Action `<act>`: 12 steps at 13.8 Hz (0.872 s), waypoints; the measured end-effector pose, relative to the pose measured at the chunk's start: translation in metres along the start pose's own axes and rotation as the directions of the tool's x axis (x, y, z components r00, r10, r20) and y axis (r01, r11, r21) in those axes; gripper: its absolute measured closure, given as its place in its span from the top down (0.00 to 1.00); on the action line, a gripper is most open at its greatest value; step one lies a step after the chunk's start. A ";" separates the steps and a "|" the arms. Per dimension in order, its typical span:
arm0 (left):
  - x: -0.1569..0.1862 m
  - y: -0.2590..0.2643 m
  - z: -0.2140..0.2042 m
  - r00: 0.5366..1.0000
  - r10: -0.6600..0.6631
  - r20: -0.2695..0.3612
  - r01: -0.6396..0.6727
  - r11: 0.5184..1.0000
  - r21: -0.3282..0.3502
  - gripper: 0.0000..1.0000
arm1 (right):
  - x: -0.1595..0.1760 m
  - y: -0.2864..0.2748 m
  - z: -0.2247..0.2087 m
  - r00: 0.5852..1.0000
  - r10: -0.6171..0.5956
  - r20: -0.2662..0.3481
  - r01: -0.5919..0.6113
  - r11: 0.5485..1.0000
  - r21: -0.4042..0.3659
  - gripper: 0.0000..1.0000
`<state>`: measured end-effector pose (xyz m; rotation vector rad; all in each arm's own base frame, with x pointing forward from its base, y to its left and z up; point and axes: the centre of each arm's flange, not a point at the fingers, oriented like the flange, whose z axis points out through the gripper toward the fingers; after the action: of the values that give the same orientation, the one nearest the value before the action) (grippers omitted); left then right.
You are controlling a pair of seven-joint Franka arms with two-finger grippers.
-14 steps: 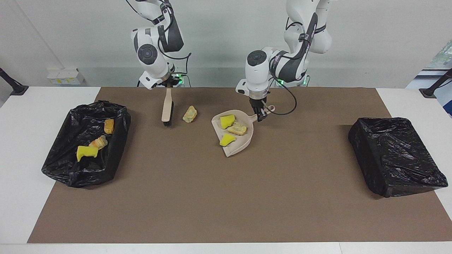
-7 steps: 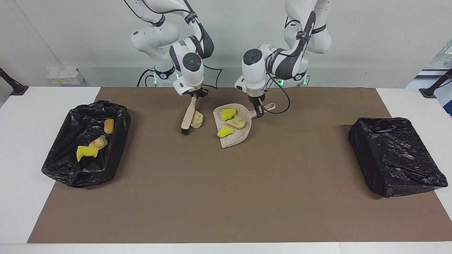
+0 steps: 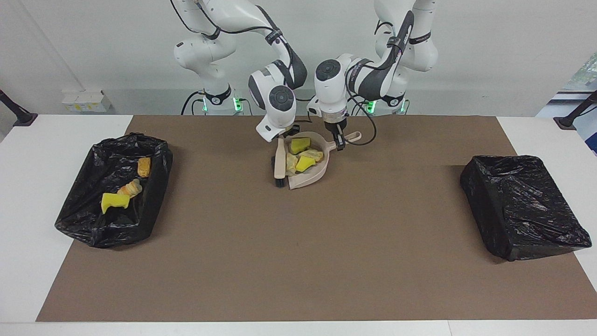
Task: Sweep and dump trash in bin
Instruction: 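Brush the crust into the dustpan with the right gripper, then carry the dustpan with the left gripper to the nearer black bag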
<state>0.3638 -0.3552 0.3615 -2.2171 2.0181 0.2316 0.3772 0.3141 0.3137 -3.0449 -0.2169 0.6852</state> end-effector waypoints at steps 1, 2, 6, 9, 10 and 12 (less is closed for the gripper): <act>-0.001 -0.001 0.000 1.000 -0.002 0.001 0.002 1.000 -0.001 0.31 | 0.000 0.001 0.000 0.996 -0.086 0.006 0.086 0.996 0.005 0.26; -0.002 -0.002 0.001 1.000 -0.005 0.002 0.005 1.000 -0.002 0.31 | 0.000 0.002 0.000 0.987 -0.160 0.010 0.160 0.987 0.010 0.26; -0.010 -0.013 0.006 1.000 0.011 -0.018 -0.011 1.000 0.005 0.31 | 0.003 0.008 -0.003 0.975 -0.222 0.007 0.222 0.975 0.022 0.26; -0.019 -0.030 0.009 0.998 0.039 -0.046 -0.038 0.999 0.021 0.31 | 0.005 0.027 -0.017 0.981 -0.192 0.015 0.191 0.981 0.040 0.26; -0.024 -0.038 0.010 0.998 0.034 -0.056 -0.032 0.999 0.025 0.31 | 0.004 0.036 -0.025 0.983 -0.183 0.014 0.182 0.982 0.049 0.26; -0.027 -0.045 0.012 0.997 0.038 -0.071 -0.035 0.999 0.037 0.31 | -0.002 0.052 -0.045 0.986 -0.168 0.003 0.167 0.984 0.065 0.26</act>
<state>0.4062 -0.3225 0.3548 -2.1994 2.0835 0.1204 0.4011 0.2636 0.3532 -2.9201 -0.4363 0.6793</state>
